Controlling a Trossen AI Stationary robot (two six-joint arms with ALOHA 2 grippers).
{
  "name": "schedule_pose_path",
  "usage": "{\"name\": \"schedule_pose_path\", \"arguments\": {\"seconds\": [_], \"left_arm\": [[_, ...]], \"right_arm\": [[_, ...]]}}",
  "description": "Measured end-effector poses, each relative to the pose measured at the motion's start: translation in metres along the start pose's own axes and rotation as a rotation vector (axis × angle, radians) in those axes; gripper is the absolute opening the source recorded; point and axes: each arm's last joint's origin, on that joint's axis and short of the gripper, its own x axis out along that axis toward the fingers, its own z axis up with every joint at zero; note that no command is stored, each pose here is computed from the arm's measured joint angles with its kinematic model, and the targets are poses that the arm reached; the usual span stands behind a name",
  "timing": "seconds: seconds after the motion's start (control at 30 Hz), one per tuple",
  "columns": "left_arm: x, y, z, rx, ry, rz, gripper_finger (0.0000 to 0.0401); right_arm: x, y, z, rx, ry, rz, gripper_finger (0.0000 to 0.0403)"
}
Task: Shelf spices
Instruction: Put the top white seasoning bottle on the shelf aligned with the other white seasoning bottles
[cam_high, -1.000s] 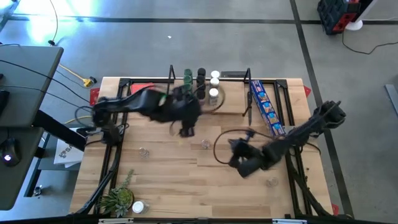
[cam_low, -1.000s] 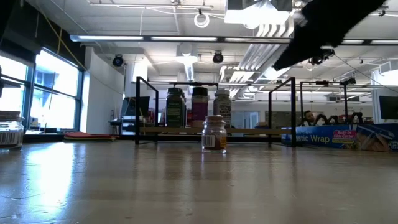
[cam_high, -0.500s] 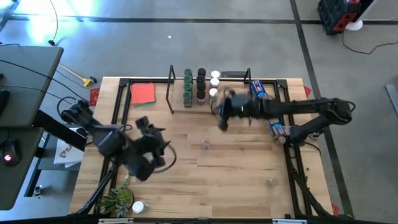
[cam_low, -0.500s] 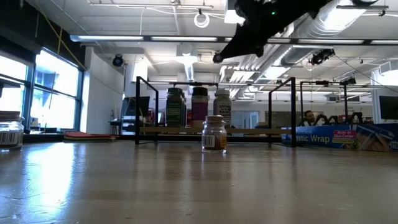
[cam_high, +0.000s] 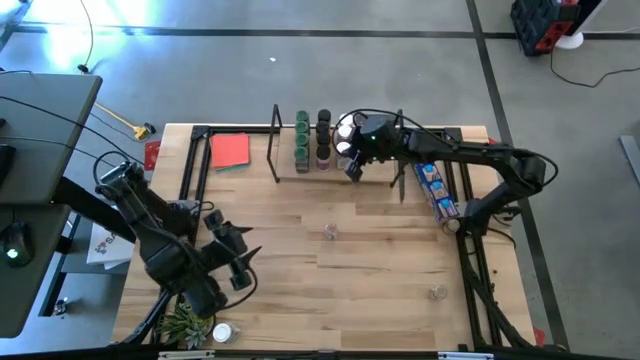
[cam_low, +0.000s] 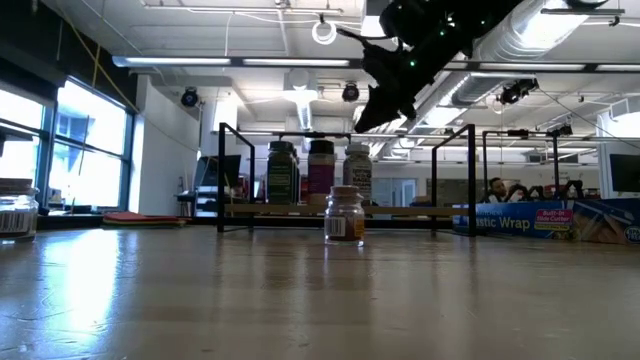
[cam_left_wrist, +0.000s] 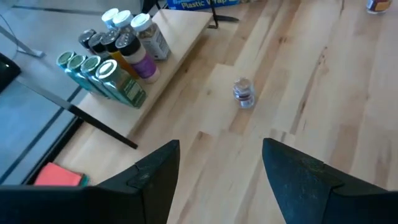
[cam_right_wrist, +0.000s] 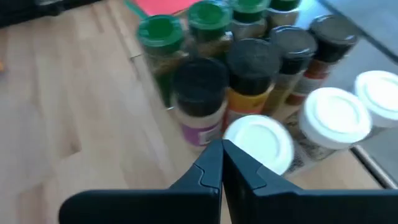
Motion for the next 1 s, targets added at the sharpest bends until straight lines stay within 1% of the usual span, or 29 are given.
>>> {"name": "schedule_pose_path", "arguments": {"seconds": [0.1, 0.23, 0.37, 0.47, 0.63, 0.83, 1.0], "left_arm": [[-0.002, 0.001, -0.002, 0.0, -0.015, 0.012, 0.0223], [-0.002, 0.002, -0.002, -0.003, -0.016, 0.015, 0.0223], [-0.002, 0.002, -0.002, -0.003, -0.022, 0.018, 0.0223], [-0.002, 0.002, -0.002, -0.001, -0.024, 0.019, 0.0223], [-0.002, 0.002, -0.002, -0.004, -0.024, 0.02, 0.0223], [-0.002, 0.002, -0.002, -0.005, -0.024, 0.02, 0.0223], [-0.002, 0.002, -0.002, -0.006, -0.024, 0.02, 0.0223]], "right_arm": [[0.008, 0.0, -0.003, 0.001, 0.014, -0.012, 0.0], [0.018, -0.001, -0.005, 0.019, 0.022, -0.062, 0.0], [0.024, -0.002, -0.006, 0.033, 0.019, -0.077, 0.0], [0.025, -0.002, -0.005, 0.062, 0.001, -0.104, 0.0], [0.025, -0.003, -0.003, 0.105, -0.011, -0.112, 0.0], [0.022, 0.007, 0.001, 0.138, -0.001, -0.112, 0.0], [0.015, 0.015, 0.008, 0.149, 0.028, -0.174, 0.0]]}}
